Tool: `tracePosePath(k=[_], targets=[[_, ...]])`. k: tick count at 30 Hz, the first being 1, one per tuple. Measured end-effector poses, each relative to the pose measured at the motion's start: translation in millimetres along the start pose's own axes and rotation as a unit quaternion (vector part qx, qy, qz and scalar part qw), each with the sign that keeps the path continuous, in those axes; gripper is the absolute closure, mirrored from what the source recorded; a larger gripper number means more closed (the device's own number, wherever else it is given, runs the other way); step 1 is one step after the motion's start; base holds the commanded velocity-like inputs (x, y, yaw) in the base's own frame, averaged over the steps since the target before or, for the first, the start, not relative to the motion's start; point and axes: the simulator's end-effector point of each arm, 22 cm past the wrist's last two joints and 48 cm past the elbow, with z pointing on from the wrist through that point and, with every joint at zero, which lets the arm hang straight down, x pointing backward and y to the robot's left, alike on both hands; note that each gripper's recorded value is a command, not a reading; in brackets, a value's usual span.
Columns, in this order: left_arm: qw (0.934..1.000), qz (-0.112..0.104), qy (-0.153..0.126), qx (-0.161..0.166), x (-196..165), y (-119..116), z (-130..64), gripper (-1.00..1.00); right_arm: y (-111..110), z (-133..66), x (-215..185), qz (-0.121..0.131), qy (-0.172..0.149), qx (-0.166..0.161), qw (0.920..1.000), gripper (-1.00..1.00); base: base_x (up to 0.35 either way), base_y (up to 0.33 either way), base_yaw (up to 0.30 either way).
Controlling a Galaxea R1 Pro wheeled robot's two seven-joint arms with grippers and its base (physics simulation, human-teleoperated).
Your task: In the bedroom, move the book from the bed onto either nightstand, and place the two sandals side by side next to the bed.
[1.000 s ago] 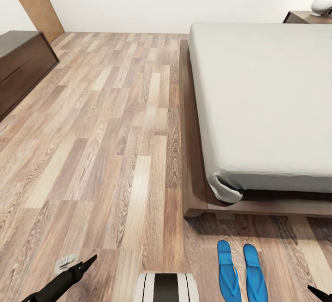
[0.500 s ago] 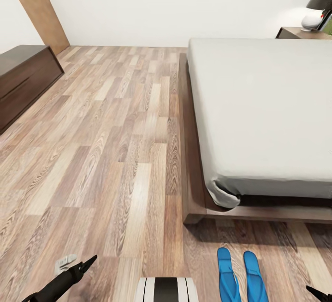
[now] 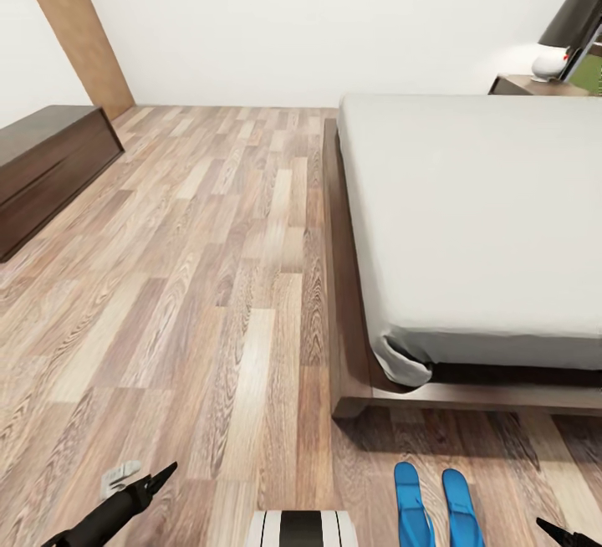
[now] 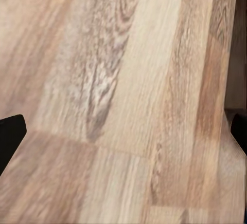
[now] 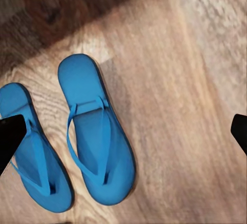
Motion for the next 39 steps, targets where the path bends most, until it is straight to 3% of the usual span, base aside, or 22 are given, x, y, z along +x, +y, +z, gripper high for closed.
tracePosePath(k=[39], targets=[[0.9972, 0.027, -0.056, 0.041, -54, -46, -13.9, -1.00, 42, -15.5, -38, -0.006, -0.058, -0.046, 0.9973, -1.00, 0.000, 0.000, 0.000]])
